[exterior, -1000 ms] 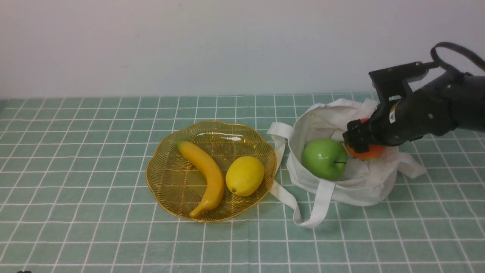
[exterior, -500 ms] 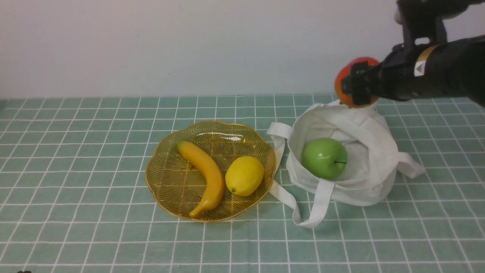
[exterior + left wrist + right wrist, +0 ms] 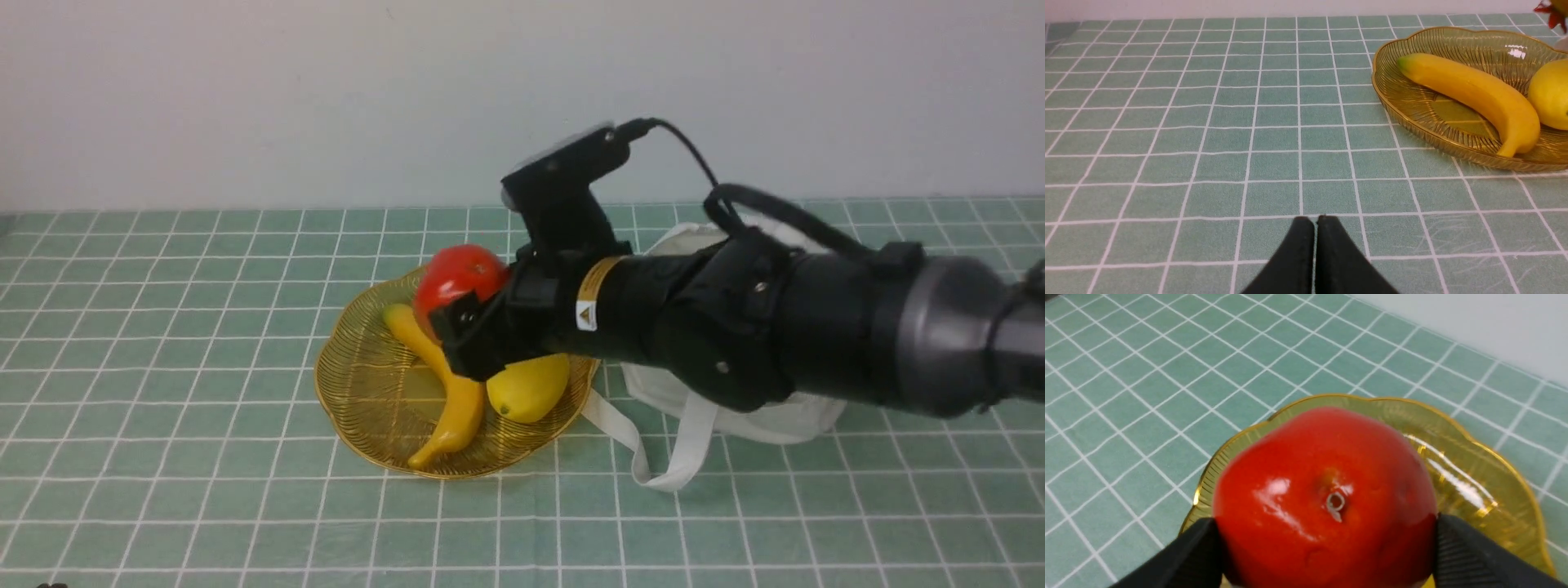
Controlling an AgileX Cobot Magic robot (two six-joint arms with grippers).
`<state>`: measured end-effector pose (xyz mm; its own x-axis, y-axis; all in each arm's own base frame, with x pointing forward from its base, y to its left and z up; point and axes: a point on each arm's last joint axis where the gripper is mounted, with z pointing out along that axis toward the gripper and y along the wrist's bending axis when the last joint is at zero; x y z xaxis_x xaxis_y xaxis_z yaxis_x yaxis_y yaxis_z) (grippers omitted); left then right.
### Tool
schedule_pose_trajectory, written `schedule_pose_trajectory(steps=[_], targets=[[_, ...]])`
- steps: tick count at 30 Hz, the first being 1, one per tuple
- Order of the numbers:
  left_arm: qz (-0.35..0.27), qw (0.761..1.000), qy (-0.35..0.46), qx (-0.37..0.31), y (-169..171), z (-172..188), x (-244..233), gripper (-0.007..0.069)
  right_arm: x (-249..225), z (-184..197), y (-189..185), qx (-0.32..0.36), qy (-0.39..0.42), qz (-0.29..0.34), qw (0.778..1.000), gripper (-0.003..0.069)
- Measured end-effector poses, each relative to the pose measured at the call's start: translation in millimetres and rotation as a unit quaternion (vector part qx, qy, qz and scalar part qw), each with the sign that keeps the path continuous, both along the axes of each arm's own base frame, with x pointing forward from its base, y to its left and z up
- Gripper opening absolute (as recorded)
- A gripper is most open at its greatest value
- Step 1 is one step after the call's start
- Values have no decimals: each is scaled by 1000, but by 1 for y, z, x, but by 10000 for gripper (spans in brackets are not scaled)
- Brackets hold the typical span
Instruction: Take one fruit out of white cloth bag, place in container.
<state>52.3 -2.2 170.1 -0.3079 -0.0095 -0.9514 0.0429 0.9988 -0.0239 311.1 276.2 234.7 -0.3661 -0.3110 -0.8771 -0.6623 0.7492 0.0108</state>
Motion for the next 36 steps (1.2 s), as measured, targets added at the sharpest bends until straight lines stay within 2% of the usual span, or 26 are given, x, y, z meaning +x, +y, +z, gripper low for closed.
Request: schedule_pose_trajectory(steps=[8, 12, 18, 28, 32, 36], targets=[[0, 1000, 0, 0, 0, 0, 0, -8, 15, -41, 13, 36, -2, -5, 999, 606], [0, 1000, 0, 0, 0, 0, 0, -8, 17, -47, 11, 54, 25, -30, 998, 638], [0, 1000, 0, 0, 0, 0, 0, -8, 17, -46, 7, 42, 45, -40, 997, 676], [0, 1000, 0, 0, 0, 0, 0, -8, 22, -1, -28, 35, 36, -72, 996, 674], [0, 1000, 0, 0, 0, 0, 0, -8, 11, 30, -41, 9, 15, -63, 998, 648], [0, 1000, 0, 0, 0, 0, 0, -8, -7, 66, -58, -26, -5, -59, 998, 572]])
